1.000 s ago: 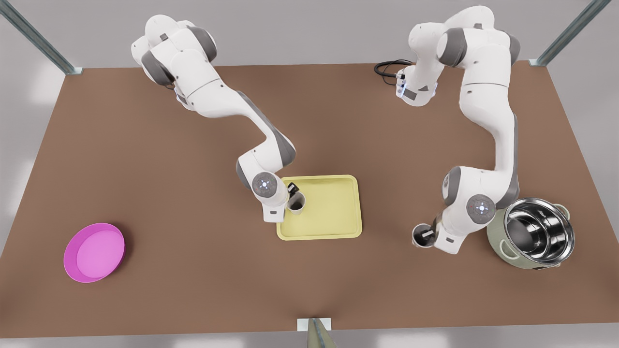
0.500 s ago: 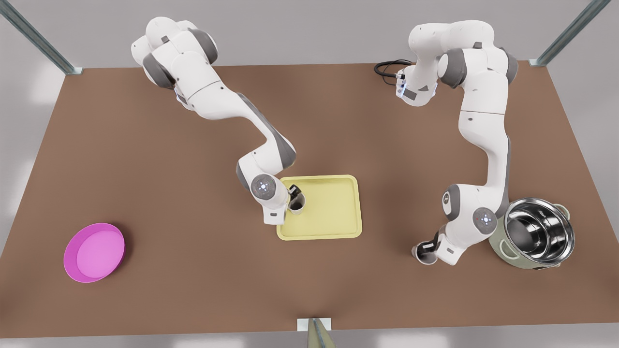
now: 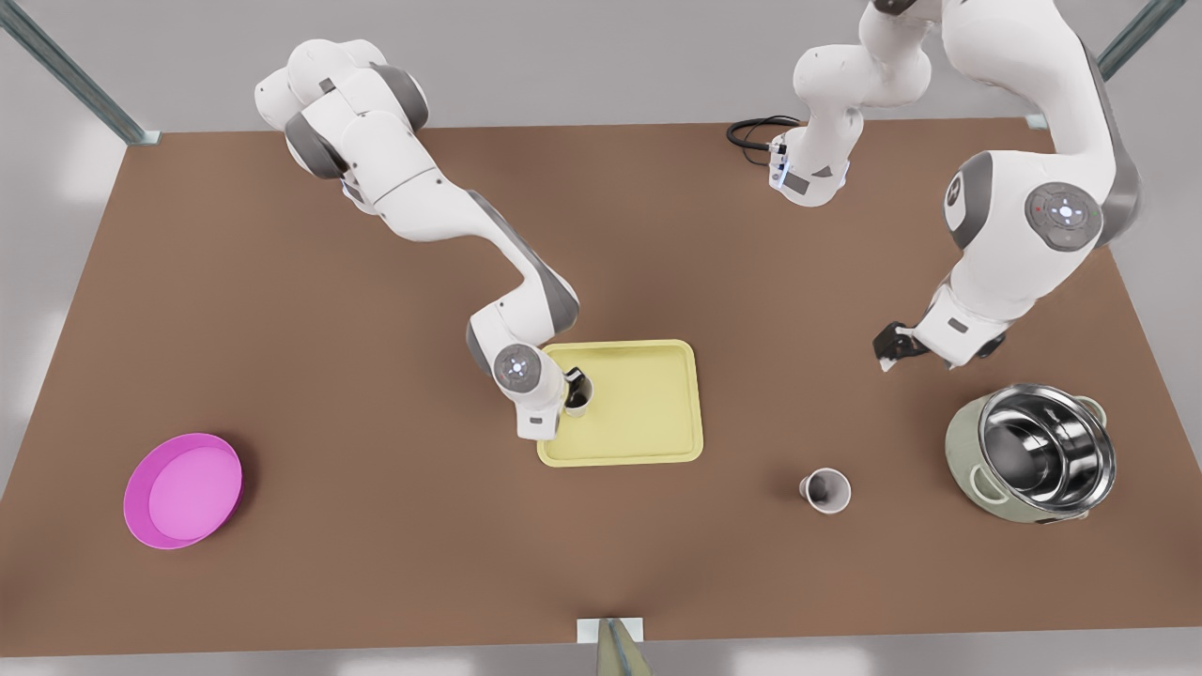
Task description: Use the left arm to pick up the white IKEA cup from the tray and place it on the middle-left position; use the right arm to pick up the white IKEA cup from the tray and place it on the middle-right position
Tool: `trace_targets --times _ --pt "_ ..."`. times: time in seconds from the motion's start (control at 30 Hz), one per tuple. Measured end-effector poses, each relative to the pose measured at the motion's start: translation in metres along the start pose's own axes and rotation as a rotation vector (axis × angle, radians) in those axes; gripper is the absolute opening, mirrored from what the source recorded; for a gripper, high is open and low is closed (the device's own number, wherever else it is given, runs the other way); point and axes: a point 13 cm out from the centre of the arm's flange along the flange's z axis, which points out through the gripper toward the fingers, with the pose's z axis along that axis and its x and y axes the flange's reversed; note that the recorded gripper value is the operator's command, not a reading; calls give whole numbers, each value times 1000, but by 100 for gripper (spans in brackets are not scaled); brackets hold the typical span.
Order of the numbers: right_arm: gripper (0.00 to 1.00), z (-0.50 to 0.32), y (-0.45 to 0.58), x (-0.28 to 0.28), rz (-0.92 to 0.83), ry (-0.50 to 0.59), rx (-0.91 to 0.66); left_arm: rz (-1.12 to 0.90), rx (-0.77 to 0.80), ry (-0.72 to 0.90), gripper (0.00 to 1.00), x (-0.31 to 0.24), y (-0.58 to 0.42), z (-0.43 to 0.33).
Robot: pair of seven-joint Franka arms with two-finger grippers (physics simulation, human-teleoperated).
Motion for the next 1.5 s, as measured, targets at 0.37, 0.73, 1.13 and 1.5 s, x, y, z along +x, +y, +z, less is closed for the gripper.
trace_targets --times 0.37,0.73,1.13,1.5 --pt "15 -82 -27 6 38 -28 -9 -1 65 47 100 7 -6 -3" --pt "15 -156 -234 75 91 40 60 -2 71 55 100 8 1 -4" --pt "20 -89 -331 103 -39 124 154 -7 77 53 100 3 7 -4" --pt "39 -70 -336 98 -148 126 159 -3 77 37 100 0 7 -12"
